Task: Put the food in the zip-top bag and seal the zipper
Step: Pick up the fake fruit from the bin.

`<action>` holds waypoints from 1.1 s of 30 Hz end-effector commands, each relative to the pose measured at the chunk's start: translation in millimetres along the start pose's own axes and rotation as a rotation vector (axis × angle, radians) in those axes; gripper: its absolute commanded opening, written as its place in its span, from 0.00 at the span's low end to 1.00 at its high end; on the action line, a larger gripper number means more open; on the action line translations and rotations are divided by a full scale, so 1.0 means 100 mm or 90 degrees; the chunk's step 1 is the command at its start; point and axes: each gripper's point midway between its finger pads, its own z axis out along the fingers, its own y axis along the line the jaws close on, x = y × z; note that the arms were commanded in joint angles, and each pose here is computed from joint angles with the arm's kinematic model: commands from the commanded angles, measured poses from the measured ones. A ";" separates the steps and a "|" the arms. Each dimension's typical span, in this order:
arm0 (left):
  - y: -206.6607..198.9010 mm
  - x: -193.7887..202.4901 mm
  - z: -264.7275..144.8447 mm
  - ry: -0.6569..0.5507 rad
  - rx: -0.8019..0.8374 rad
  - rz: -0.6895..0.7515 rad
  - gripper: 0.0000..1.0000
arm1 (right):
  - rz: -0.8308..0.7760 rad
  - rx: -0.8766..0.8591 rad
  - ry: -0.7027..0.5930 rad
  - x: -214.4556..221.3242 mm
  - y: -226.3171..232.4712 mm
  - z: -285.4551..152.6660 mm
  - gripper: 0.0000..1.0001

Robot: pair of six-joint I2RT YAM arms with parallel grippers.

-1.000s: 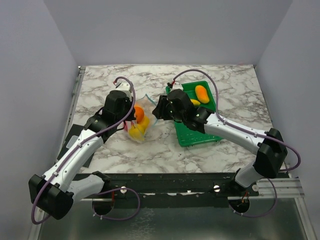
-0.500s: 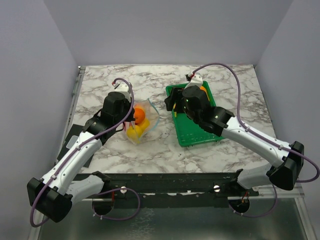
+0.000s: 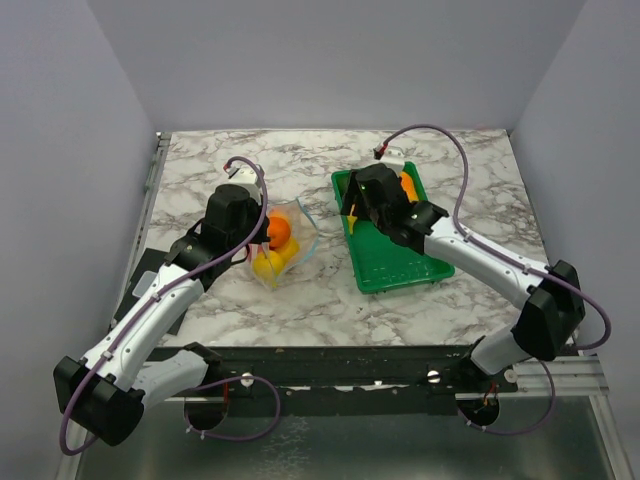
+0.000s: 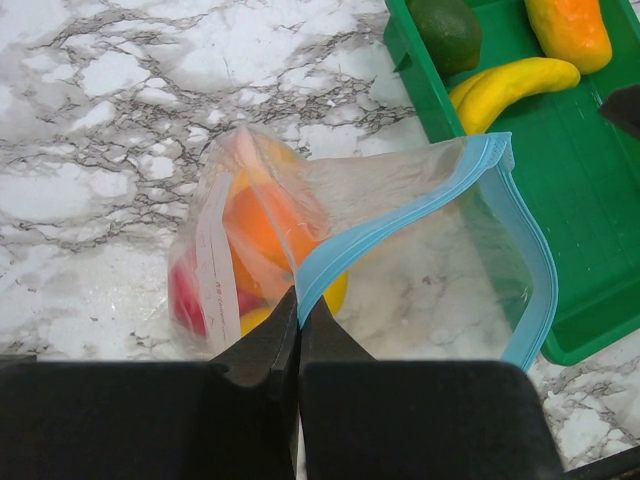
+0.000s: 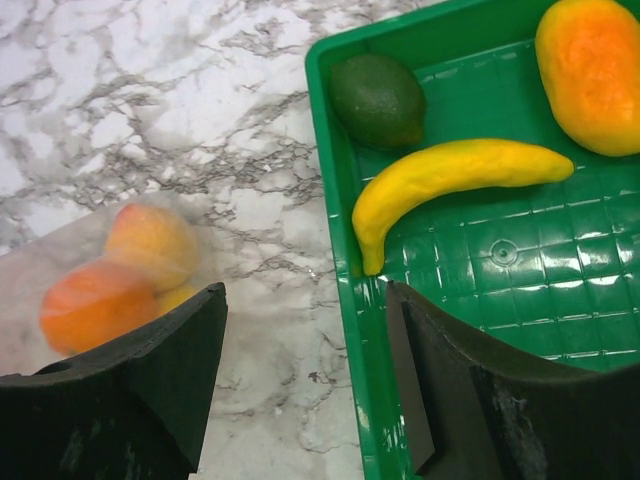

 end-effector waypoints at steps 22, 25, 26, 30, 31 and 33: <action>-0.06 0.01 0.02 -0.005 0.025 -0.009 0.00 | 0.210 0.093 0.107 0.54 -0.45 1.16 0.66; -0.06 0.02 0.03 -0.001 0.025 -0.009 0.00 | 0.224 0.096 0.115 0.57 -0.49 1.23 0.65; -0.06 0.02 0.04 0.001 0.025 -0.009 0.00 | 0.228 0.096 0.118 0.58 -0.49 1.26 0.64; -0.06 0.03 0.05 0.003 0.024 -0.007 0.00 | 0.239 0.103 0.122 0.62 -0.51 1.33 0.64; -0.06 0.03 0.05 0.002 0.024 -0.008 0.00 | 0.243 0.106 0.124 0.64 -0.52 1.36 0.64; -0.06 0.03 0.05 0.003 0.023 -0.007 0.00 | 0.251 0.112 0.129 0.67 -0.55 1.40 0.64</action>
